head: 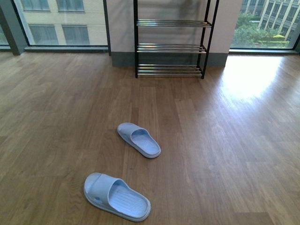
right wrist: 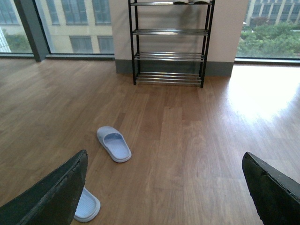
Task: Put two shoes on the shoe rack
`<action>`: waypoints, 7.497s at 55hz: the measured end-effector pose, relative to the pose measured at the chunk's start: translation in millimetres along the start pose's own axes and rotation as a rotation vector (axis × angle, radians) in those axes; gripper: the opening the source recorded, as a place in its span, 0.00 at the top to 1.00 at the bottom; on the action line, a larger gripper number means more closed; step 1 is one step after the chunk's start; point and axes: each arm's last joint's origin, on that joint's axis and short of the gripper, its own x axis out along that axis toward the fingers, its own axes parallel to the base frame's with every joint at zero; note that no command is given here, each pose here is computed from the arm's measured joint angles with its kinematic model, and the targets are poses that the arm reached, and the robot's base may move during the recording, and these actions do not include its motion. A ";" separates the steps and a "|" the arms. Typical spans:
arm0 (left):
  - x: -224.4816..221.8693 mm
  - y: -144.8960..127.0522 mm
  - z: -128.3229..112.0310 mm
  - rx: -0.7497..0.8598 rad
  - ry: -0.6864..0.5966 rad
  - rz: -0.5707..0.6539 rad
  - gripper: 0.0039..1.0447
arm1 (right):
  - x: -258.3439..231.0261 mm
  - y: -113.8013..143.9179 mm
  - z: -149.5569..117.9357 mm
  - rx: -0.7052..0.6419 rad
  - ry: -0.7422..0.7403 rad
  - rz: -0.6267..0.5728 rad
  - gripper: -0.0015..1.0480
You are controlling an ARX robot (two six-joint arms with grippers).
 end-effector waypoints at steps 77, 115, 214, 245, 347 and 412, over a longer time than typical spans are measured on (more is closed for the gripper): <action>71.6 -53.2 -34.4 -0.970 0.492 0.114 0.09 | 0.0 0.0 0.0 0.000 0.000 0.000 0.09; 218.4 -83.3 -220.8 -0.521 1.125 0.598 0.09 | 0.0 0.0 0.0 0.000 0.000 0.000 0.09; 262.7 -81.5 -285.9 -0.092 1.044 0.600 0.98 | 0.0 0.0 0.0 0.000 0.000 0.000 0.09; 161.4 -45.6 -52.8 0.268 0.509 0.391 0.98 | 0.0 0.0 0.0 0.000 0.000 0.000 0.09; 43.3 -36.9 42.6 0.336 0.122 0.406 0.98 | 0.0 0.1 0.0 0.000 0.000 0.004 0.09; 43.4 -37.2 42.4 0.340 0.123 0.403 0.98 | 7.7 4.5 -15.1 0.125 0.185 0.012 0.09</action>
